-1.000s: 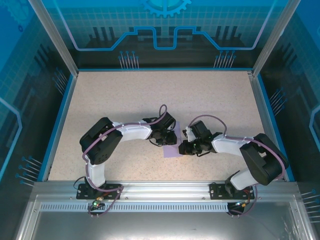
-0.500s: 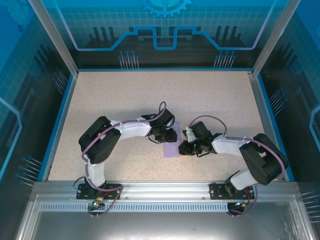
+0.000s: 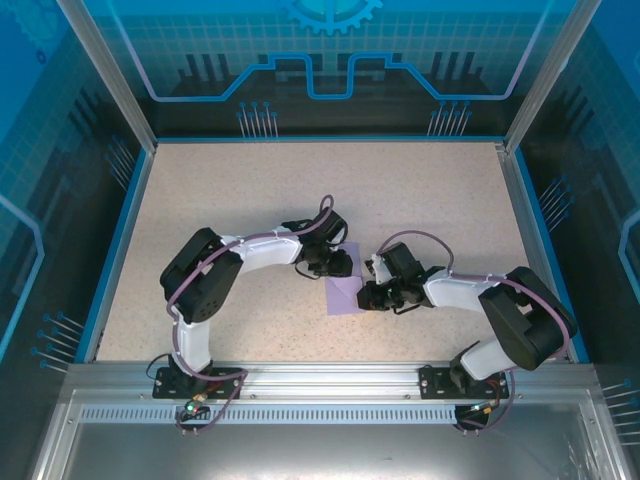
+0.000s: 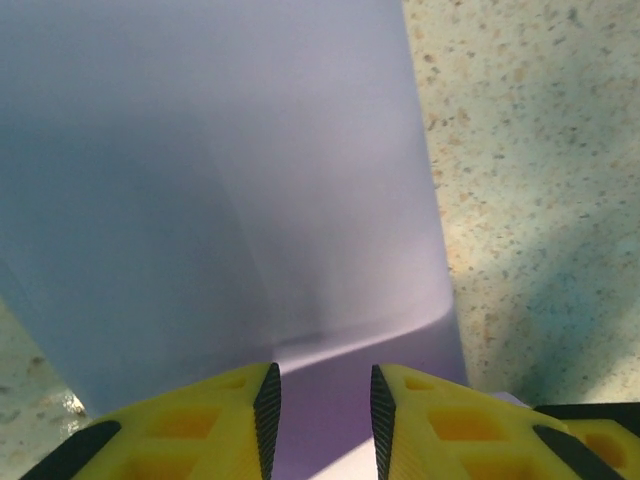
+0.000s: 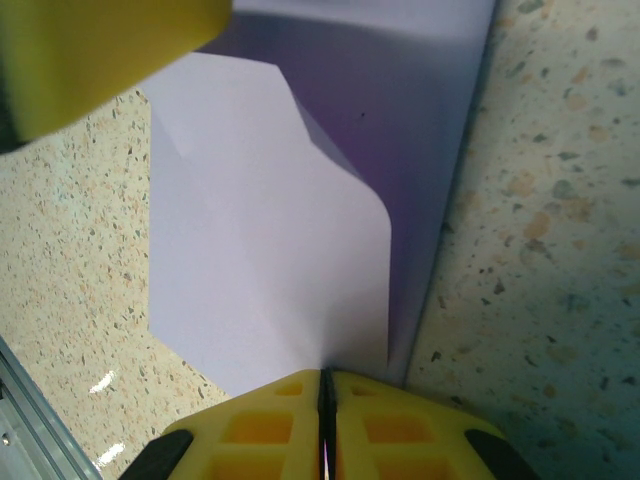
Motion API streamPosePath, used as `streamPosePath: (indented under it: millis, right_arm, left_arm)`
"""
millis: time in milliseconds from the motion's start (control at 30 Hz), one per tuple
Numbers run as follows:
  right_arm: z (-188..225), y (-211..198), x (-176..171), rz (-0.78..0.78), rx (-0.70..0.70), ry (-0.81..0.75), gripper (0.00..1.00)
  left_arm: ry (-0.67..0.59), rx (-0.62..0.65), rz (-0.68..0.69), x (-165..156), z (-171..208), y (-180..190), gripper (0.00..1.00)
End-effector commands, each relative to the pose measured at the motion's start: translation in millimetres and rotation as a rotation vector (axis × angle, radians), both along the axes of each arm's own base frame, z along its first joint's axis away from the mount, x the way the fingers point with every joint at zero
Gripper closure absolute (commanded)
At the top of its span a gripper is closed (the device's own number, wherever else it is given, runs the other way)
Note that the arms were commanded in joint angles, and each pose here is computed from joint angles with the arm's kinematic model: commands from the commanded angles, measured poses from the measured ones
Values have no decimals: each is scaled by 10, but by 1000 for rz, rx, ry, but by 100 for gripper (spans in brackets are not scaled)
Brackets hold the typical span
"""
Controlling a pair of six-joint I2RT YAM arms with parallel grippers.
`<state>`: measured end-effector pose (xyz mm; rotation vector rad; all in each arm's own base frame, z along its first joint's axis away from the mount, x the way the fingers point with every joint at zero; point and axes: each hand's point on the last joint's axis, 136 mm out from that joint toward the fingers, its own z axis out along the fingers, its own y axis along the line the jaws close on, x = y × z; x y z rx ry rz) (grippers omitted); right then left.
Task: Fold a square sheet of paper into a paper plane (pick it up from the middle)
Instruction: Fold the triangle a second time at the center of the table.
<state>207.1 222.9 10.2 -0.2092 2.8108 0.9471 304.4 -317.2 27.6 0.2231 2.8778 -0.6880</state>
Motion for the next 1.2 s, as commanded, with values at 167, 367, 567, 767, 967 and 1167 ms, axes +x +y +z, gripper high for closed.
streamPosePath:
  millis: [167,367,567,767,967,1167]
  right_arm:
    - [-94,-110,-31,-10,-65,27,89]
    - [-94,-122,-35,-10,-71,28,89]
    - [-125,-124,-44,-9,-72,36,89]
    - [-130,-139,-49,-12,-79,36,89]
    - [-33,-135,6,-17,-78,12,89]
    - [-61,-148,1,-11,-92,21,89]
  left_arm:
    - [22,-2,-72,-38,-67,-13,65]
    - [37,-11,-117,-64,-138,-28,65]
    - [60,-61,-162,-91,-97,-86,68]
    - [74,-73,-183,-91,-87,-63,72]
    - [65,-43,-176,-62,-95,-16,71]
    - [4,-97,-172,31,180,-79,65]
